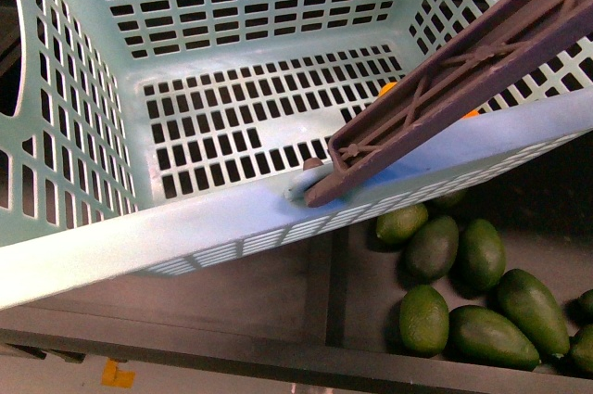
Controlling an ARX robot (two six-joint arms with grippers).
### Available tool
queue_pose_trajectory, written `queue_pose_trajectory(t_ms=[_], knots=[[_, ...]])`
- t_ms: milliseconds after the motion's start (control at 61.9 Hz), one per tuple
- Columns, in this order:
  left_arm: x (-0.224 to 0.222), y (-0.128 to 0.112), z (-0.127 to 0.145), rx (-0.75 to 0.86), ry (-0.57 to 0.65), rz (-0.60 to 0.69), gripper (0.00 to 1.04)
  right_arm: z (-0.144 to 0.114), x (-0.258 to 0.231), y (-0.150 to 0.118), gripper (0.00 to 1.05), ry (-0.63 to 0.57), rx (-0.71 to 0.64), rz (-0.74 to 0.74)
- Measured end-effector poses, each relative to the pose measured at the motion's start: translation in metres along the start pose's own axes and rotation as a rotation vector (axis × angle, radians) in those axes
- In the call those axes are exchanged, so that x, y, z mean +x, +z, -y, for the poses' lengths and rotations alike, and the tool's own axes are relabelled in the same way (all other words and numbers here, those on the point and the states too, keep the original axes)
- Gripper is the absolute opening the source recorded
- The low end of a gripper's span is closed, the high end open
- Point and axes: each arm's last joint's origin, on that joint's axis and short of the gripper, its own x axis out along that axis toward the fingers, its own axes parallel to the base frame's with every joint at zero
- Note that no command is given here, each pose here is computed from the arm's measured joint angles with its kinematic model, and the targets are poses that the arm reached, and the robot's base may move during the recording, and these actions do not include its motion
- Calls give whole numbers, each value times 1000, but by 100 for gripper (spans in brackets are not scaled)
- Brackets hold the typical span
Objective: Pick mango and avocado into basket
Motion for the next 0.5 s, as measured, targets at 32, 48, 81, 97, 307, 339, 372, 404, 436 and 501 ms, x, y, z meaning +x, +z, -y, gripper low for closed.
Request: queue_pose_trajectory(t_ms=[32,48,81,97,307,339,372,404,436,501], knots=[[0,0,0,0,0,0,15,-6,4,0,51,12,7,1],[0,0,0,0,0,0,15,-7,5,0,51,13,10,1],[0,0,0,0,0,0,15,-12,9,0,51,19,14,4],[0,0,0,0,0,0,15,-12,10,0,51,20,15,4],[0,0,0,0,0,0,15,-28,29,-5,51,19,26,-2],[0,0,0,0,0,0,15,-29,32,-7,51,18,26,-10],[0,0,0,0,0,0,15,-30,33,-10,51,15,26,-16],[0,0,0,0,0,0,15,-31,35,-13,51,14,25,-23],[0,0,0,0,0,0,15,-32,37,-17,51,17,26,-35],[0,0,0,0,0,0,15,-35,39,-21,52,19,25,-47]])
